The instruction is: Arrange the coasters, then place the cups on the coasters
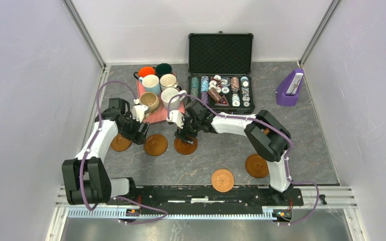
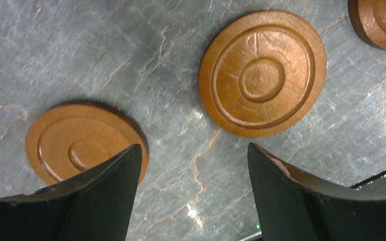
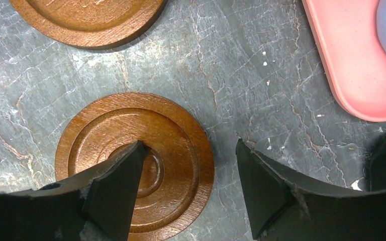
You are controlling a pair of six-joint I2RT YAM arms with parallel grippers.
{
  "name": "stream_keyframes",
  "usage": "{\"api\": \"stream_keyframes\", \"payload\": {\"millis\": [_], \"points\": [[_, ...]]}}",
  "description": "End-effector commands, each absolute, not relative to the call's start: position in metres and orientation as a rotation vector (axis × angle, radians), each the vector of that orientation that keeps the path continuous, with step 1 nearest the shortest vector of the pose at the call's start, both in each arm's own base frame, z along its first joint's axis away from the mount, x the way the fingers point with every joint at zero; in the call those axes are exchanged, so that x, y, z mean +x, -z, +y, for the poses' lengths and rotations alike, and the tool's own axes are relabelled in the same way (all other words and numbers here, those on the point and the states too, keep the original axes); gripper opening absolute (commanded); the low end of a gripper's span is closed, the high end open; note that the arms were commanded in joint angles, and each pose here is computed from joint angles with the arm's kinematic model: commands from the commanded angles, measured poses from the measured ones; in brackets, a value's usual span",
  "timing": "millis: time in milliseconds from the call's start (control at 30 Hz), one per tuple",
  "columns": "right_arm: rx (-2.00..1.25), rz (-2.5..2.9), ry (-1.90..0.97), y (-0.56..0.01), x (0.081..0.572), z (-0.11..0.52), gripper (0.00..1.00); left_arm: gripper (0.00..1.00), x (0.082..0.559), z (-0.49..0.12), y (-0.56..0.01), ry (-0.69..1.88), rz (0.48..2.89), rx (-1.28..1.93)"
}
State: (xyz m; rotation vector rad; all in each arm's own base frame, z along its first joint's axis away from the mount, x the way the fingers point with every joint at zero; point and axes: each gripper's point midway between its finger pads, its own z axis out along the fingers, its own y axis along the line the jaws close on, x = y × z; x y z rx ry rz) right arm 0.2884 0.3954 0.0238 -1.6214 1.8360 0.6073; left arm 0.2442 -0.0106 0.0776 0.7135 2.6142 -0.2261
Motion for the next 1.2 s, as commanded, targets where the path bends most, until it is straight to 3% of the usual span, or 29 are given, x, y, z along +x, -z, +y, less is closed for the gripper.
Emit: {"api": "stream_keyframes", "payload": {"millis": [0,433,667,1167], "points": [[-1.617,1.845,-0.589,-0.025,0.288,0.393,0.75,0.84,0.271,-0.011,-0.073,0.183,2.571,0.646],[-1.54,1.771,-0.666,-0.073,0.298,0.419,0.85,0.79,0.283,0.086,-0.085,0.129,2.662,0.435],[-1.522,1.735,-0.67,-0.092,0.301,0.424,0.93,0.81,0.291,0.116,-0.061,0.085,2.727,0.508],[-1.486,1.786,-0.619,-0.105,0.316,0.38,0.94,0.61,0.269,0.114,-0.025,0.161,2.797,0.668]]}}
